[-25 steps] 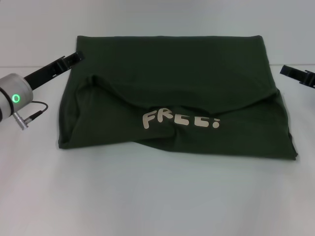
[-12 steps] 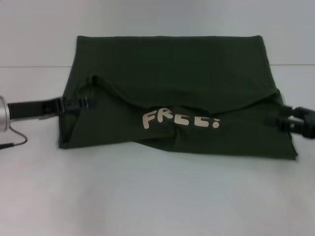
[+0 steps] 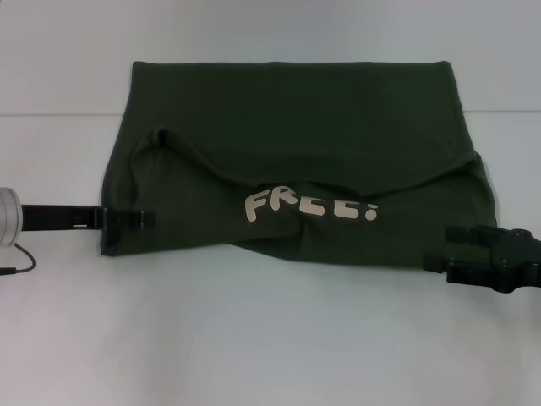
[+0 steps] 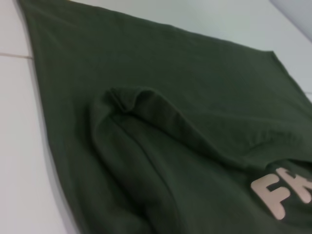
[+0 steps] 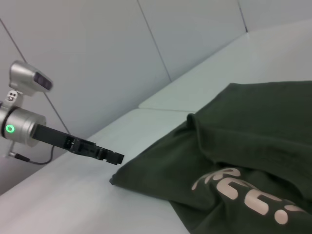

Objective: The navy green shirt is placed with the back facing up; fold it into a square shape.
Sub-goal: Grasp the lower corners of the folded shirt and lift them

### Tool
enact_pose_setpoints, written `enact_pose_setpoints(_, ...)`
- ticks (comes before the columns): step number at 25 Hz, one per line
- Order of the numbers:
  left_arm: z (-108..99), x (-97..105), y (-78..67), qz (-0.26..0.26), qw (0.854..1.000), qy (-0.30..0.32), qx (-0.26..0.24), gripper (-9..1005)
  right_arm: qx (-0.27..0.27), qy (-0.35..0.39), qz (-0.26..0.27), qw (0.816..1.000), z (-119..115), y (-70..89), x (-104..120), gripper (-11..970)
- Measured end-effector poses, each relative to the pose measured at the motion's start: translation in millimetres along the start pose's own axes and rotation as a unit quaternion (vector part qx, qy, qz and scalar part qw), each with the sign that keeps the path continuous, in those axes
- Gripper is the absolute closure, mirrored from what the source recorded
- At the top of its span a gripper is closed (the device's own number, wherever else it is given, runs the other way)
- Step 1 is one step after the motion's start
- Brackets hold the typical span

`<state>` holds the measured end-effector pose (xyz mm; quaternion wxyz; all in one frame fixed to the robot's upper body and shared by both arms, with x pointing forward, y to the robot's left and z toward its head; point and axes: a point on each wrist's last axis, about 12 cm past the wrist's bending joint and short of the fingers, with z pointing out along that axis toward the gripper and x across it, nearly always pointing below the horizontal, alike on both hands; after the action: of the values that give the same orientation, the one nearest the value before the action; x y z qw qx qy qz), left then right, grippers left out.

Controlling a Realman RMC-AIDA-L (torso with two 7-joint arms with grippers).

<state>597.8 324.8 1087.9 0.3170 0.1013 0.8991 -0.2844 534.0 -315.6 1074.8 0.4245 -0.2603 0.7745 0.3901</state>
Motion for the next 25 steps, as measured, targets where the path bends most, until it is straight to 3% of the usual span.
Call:
enact_pose_setpoints(9, 4, 3, -2.2, 0.042, 0.999, -0.002, -0.008, 122, 0.006, 0.002, 0.002, 1.0, 4, -2.0, -2, 29)
enact_pose_setpoints(25, 6, 14, -0.1, 0.058, 0.998, 0.023, -0.015, 123, 0.003, 0.001, -0.001, 1.0, 6, -2.1, -6, 29)
